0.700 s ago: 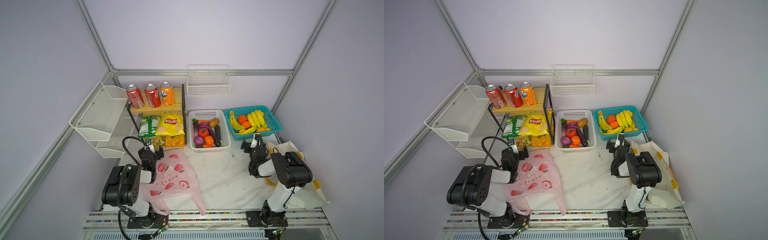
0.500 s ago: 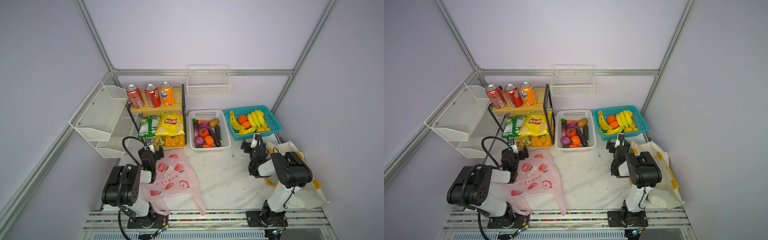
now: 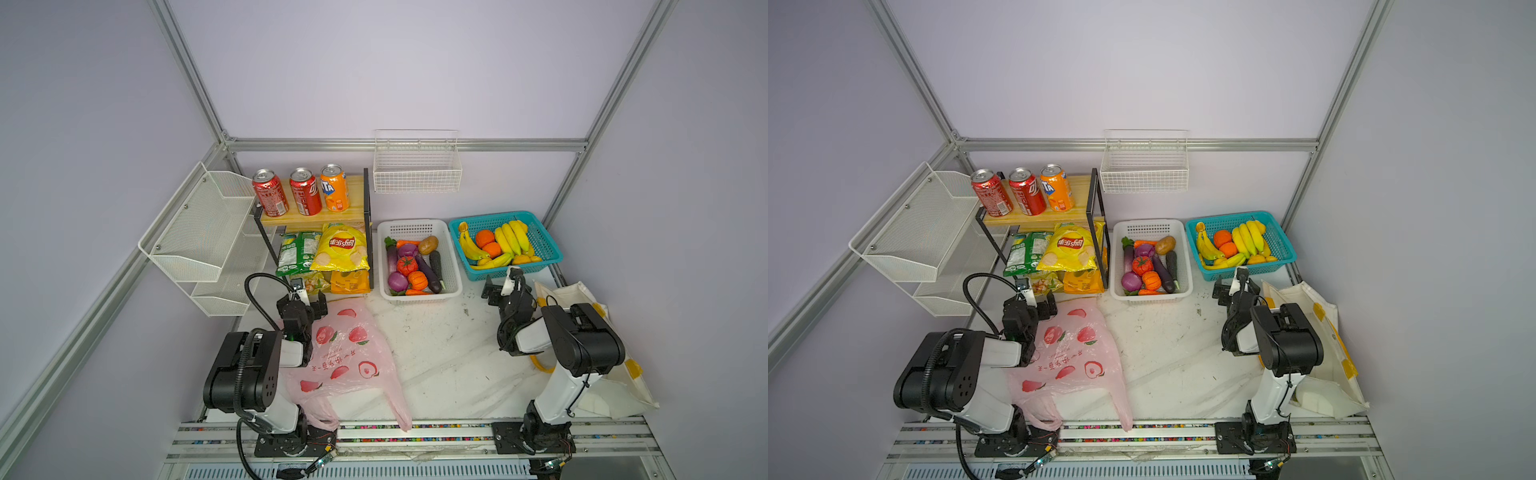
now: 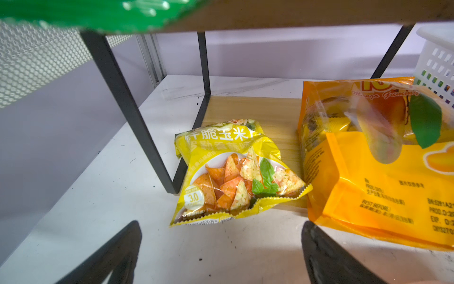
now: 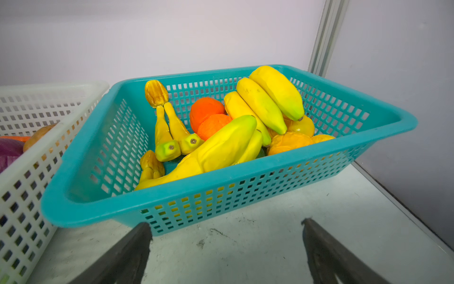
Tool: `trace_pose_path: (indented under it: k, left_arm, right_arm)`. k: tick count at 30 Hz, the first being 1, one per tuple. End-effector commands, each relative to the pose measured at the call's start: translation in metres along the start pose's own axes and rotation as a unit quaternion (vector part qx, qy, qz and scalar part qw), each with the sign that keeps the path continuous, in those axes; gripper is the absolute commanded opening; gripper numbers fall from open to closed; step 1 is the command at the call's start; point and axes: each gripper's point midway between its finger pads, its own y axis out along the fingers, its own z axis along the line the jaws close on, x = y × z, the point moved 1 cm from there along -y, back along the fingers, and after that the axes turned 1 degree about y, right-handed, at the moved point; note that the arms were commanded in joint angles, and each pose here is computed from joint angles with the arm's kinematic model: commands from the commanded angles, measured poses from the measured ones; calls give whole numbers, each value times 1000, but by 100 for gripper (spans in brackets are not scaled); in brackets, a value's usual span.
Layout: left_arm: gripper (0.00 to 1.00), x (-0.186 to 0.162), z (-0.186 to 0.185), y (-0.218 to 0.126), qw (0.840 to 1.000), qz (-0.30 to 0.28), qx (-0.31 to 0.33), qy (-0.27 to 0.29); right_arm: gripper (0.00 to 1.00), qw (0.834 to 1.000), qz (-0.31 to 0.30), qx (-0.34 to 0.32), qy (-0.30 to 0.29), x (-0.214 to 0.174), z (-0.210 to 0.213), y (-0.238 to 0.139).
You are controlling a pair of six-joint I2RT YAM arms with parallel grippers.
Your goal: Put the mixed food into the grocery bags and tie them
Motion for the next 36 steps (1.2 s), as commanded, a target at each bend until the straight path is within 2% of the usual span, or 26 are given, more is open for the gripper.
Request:
trace_pose_path:
  k: [1,17,22,24,25,27,29,31,33,36]
  left_arm:
    - [100,13,0,0,1000,-27,2,-1]
    - [100,14,0,-1,1000,-27,1,-2]
    - [100,32,19,-21,998,-48,46,-24]
    - [99,56,31,-36,994,-61,72,-49]
    - [100,59,39,-41,991,-53,93,-81]
    - [100,69,49,-53,982,-44,114,-144]
    - [100,78,40,-59,981,-35,81,-171]
    - [100,92,20,-67,980,-43,16,-191]
    - [100,102,-3,-78,965,-46,-64,-249]
    - [99,113,-40,-96,939,-28,-161,-301]
  right_arm:
    - [97,999,-36,6,8,21,4,1]
    - [97,999,-37,8,8,22,4,1]
    - [97,999,-54,0,4,46,5,-10]
    - [95,998,-57,-14,5,64,5,-17]
    - [95,999,-51,-17,10,69,7,-19]
    - [92,997,-49,-6,54,88,12,-24]
    - [90,995,-50,18,85,99,25,-31]
    - [89,992,-55,35,105,110,41,-43]
    - [89,991,-40,60,116,116,66,-54]
    - [86,995,4,54,86,120,103,-66]
